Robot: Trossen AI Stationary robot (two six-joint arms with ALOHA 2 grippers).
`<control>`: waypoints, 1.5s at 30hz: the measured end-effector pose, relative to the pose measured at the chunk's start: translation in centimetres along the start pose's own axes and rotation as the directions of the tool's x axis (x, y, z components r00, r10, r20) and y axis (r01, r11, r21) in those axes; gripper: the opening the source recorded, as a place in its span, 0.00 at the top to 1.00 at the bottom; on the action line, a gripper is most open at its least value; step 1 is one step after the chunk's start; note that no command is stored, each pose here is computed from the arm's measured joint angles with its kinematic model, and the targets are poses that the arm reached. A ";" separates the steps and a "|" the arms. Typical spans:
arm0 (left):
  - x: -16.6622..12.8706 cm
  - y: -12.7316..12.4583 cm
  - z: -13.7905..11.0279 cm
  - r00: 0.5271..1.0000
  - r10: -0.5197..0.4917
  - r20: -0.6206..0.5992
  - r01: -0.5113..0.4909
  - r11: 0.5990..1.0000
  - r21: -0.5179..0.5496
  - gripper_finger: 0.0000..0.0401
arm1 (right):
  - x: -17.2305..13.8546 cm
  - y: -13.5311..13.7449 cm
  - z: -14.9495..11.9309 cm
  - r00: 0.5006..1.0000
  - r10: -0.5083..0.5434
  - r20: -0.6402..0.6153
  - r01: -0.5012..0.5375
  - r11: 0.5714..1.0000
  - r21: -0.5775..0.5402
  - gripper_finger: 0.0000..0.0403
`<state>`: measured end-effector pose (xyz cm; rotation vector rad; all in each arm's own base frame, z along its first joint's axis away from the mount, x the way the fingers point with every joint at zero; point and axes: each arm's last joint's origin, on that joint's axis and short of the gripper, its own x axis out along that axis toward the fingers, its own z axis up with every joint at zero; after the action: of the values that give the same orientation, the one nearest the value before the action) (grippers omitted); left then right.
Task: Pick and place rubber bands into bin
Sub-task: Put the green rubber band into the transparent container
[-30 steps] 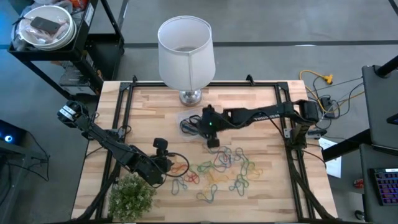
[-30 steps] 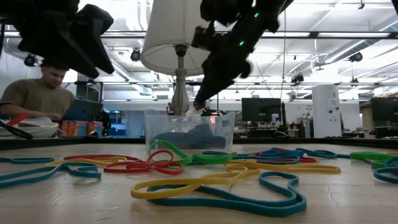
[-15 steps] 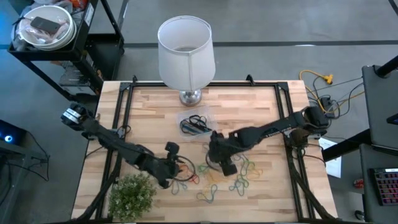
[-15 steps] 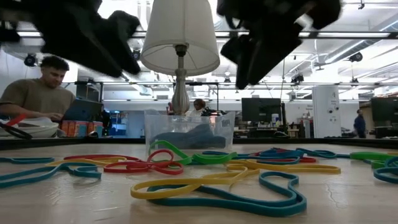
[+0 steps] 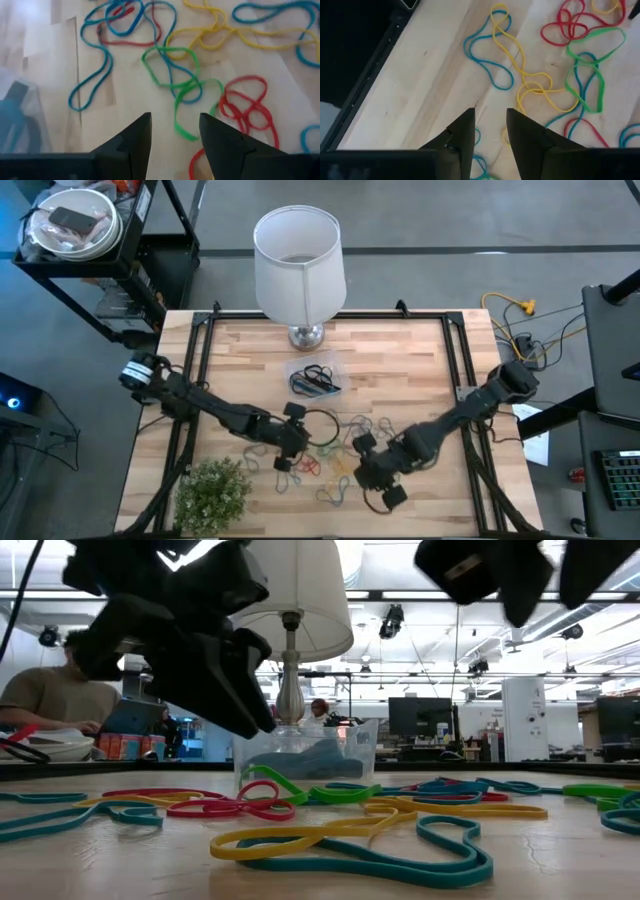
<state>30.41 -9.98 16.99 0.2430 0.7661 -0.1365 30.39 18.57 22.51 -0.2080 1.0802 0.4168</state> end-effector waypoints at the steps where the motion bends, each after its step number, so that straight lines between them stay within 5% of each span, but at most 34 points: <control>1: 0.1 0.0 0.0 1.000 -0.010 -0.001 0.010 1.000 -0.001 0.62 | 0.0 0.5 -0.1 1.000 -0.010 0.003 0.010 1.000 -0.008 0.75; 12: 2.3 0.2 -1.0 0.998 -0.051 -0.035 0.051 0.999 -0.016 0.62 | -0.3 5.2 -1.0 0.994 -0.106 0.035 0.108 0.992 -0.072 0.78; 21: 3.1 0.4 -1.4 0.996 -0.069 -0.064 0.067 0.997 -0.025 0.63 | -0.5 6.6 -1.2 0.991 -0.123 0.060 0.129 0.986 -0.104 0.81; 31: 3.1 0.4 -1.5 0.994 -0.074 -0.080 0.078 0.996 0.043 0.96 | -0.5 6.5 -1.2 0.988 -0.139 0.068 0.146 0.984 -0.103 0.83; 45: 0.1 1.7 1.3 0.987 0.157 0.045 -0.160 0.983 0.092 1.00 | -0.5 6.5 -1.2 0.988 -0.139 0.067 0.146 0.984 -0.104 0.83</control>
<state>31.70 -8.69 18.09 0.3902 0.7012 -0.0267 26.44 23.94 22.61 -0.3651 0.9782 0.3510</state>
